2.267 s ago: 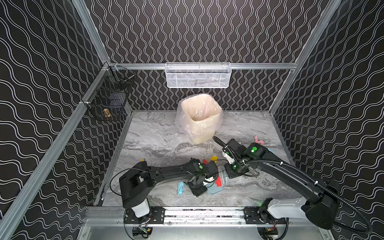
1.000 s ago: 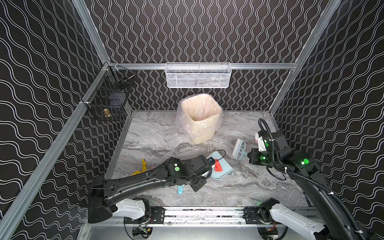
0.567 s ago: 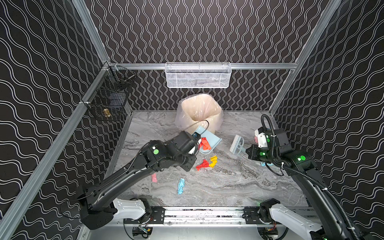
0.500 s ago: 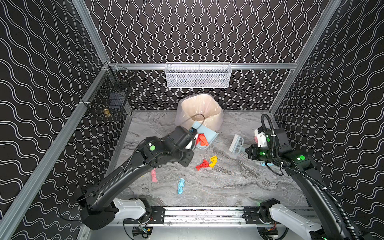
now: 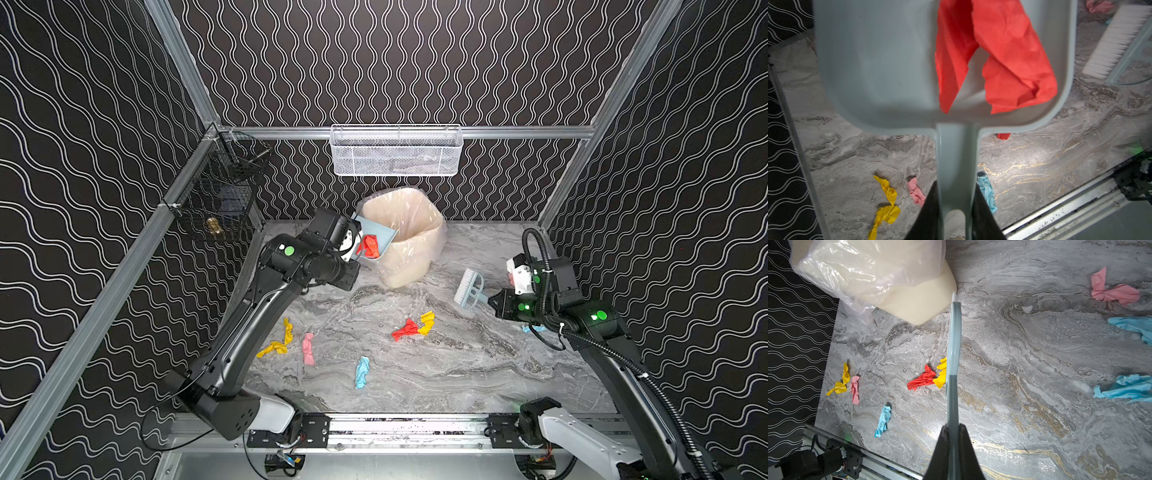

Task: Sweep away the paper scraps from the table
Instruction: 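Lift the dustpan with the left gripper toward the bin while the right withdraws, then tip the dustpan over the bin with the left gripper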

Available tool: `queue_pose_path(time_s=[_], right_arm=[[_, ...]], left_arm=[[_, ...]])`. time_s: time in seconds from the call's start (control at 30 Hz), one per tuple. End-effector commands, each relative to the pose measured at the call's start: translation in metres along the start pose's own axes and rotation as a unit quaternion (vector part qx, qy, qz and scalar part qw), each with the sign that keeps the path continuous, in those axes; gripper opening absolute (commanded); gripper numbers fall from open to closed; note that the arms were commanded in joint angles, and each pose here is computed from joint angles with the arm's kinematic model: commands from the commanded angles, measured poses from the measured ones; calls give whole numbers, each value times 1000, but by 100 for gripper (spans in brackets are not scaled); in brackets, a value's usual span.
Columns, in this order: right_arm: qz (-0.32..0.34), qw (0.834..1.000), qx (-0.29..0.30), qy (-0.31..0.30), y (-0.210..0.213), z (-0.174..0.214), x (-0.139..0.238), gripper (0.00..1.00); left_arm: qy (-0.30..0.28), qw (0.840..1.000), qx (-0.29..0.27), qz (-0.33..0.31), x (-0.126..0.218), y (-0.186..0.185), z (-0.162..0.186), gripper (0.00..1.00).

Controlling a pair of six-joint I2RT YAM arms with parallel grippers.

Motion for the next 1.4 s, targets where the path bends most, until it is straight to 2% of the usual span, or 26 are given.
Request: queue_pose_path(time_s=[0.0,0.13,0.4,0.67,0.8,0.97,1.13,1.37], right_arm=[[-20,1000,13,-4,3,-2,-2,0],[-25,1000,14,-2,1,-1,-3,0],[-19,1000,18,0,-2,1,0,0],[-24,1000,19,8,-2,2,-4,0],[-27,999,19,13,-2,3,-7,0],[-30,999,20,17,-2,4,-7,0],[-29,999,21,19,-3,5,-9,0],[-30,999,24,22,-4,6,-12,0]], left_arm=[[-5,1000,-26,-10,-2,12,-13,0],[17,999,-43,-23,-17,24,-33,0],[22,993,-85,-77,-29,38,-61,0],[59,969,-162,-175,-49,33,-83,0],[79,943,-216,-239,-59,17,-94,0],[100,910,-255,-310,-67,13,-102,0],[109,854,-315,-400,-66,2,-113,0],[118,800,-373,-455,-71,-4,-120,0]])
Point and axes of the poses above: each gripper's point midway between its finger pads, its own x axis back along the fingers, its own y axis along the line the jaws close on, z = x × y, the point moved 8 cm from there along x, back along the fingers, and after that the axes turned 7 degrees about -x, right-handed, at the moved point
